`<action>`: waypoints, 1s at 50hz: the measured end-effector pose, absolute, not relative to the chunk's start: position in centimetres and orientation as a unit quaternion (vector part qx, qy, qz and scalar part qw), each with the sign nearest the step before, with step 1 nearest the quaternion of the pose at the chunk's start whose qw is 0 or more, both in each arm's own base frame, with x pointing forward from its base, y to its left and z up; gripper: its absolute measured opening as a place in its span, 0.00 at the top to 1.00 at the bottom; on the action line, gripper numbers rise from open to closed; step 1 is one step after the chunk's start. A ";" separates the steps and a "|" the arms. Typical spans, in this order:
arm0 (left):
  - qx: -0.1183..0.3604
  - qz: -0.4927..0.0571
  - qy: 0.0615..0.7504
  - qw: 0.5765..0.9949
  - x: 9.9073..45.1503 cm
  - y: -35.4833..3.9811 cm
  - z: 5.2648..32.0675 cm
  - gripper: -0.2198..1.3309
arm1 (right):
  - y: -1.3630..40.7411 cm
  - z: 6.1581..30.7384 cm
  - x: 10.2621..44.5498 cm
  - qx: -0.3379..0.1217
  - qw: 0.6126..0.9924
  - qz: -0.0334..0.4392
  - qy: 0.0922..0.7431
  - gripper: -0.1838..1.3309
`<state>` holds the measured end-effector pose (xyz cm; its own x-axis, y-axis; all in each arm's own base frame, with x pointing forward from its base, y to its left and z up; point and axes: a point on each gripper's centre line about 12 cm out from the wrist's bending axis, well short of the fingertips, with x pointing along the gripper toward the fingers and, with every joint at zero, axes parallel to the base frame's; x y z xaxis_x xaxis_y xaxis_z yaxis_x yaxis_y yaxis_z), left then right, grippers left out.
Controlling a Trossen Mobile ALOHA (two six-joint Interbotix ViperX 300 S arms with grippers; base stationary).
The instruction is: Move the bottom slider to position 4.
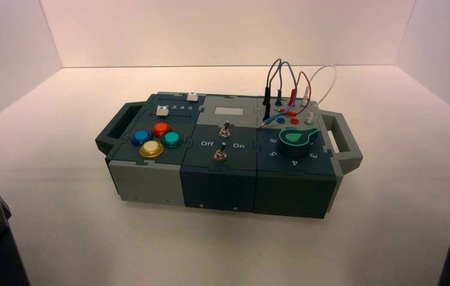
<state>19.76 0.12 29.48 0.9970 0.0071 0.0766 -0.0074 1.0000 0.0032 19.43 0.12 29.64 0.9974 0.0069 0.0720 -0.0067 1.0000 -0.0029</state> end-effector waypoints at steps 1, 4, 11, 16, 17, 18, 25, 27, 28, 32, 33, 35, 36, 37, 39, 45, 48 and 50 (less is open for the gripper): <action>0.002 0.003 -0.038 0.999 19.8 0.1 29.5 0.96 | 0.1 29.6 19.4 -0.001 0.999 0.003 -0.036 0.97; 0.002 0.004 -0.038 0.999 19.8 0.1 29.5 0.96 | 0.1 29.6 19.4 -0.001 0.999 0.003 -0.036 0.97; 0.002 0.004 -0.038 0.999 19.8 0.1 29.5 0.96 | 0.1 29.6 19.4 -0.001 0.999 0.003 -0.036 0.97; 0.002 0.004 -0.038 0.999 19.8 0.1 29.5 0.96 | 0.1 29.6 19.4 -0.001 0.999 0.003 -0.034 0.97; 0.002 0.004 -0.038 0.999 19.8 0.1 29.5 0.96 | 0.1 29.5 19.4 -0.001 0.999 0.003 -0.031 0.97; 0.002 0.004 -0.038 0.999 19.8 0.1 29.5 0.96 | 0.1 29.5 19.5 -0.001 1.000 0.004 -0.031 0.97; 0.002 0.003 -0.019 1.000 19.8 0.1 29.0 0.96 | 0.1 29.1 19.5 -0.001 1.000 0.004 -0.015 0.97; 0.001 0.003 0.001 1.000 20.0 0.1 28.7 0.96 | 0.2 29.1 19.5 -0.001 1.000 0.005 -0.008 0.97; 0.001 0.003 0.008 1.000 20.1 0.1 28.6 0.96 | 0.2 29.1 19.6 -0.001 1.000 0.005 -0.001 0.97; 0.001 0.001 0.044 0.999 20.5 0.0 28.3 0.96 | 0.4 29.1 19.8 0.001 1.000 0.010 0.020 0.98; 0.001 0.001 0.059 0.998 20.8 0.0 28.2 0.96 | 0.5 29.2 19.9 0.000 1.000 0.013 0.026 0.98; 0.001 -0.004 0.092 0.996 21.3 -0.2 27.8 0.96 | 0.7 29.1 20.0 0.002 0.999 0.017 0.038 0.98; 0.001 -0.005 0.101 0.995 21.5 -0.2 27.7 0.96 | 0.7 29.0 20.1 0.002 0.999 0.018 0.043 0.98; 0.001 -0.008 0.115 0.993 21.7 -0.3 27.5 0.96 | 0.7 29.0 20.2 0.003 0.999 0.018 0.047 0.98; 0.002 -0.015 0.138 0.990 22.2 -0.7 27.2 0.96 | 0.8 28.9 20.4 0.006 0.998 0.020 0.059 0.98; 0.004 -0.032 0.192 0.981 23.2 -1.5 26.3 0.96 | 1.8 28.1 21.1 0.008 0.993 0.040 0.107 0.97; 0.008 -0.043 0.234 0.971 23.8 -2.1 25.2 0.96 | 2.3 27.7 21.5 0.011 0.990 0.051 0.131 0.97; 0.011 -0.050 0.258 0.965 24.2 -2.5 24.7 0.96 | 2.6 27.5 21.8 0.013 0.988 0.057 0.143 0.98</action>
<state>24.22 -2.50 24.71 0.8615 -0.0912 -0.4995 0.1029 0.9947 -0.0041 21.79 2.63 27.52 0.9526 0.1157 -0.2815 -0.1084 0.9932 0.0415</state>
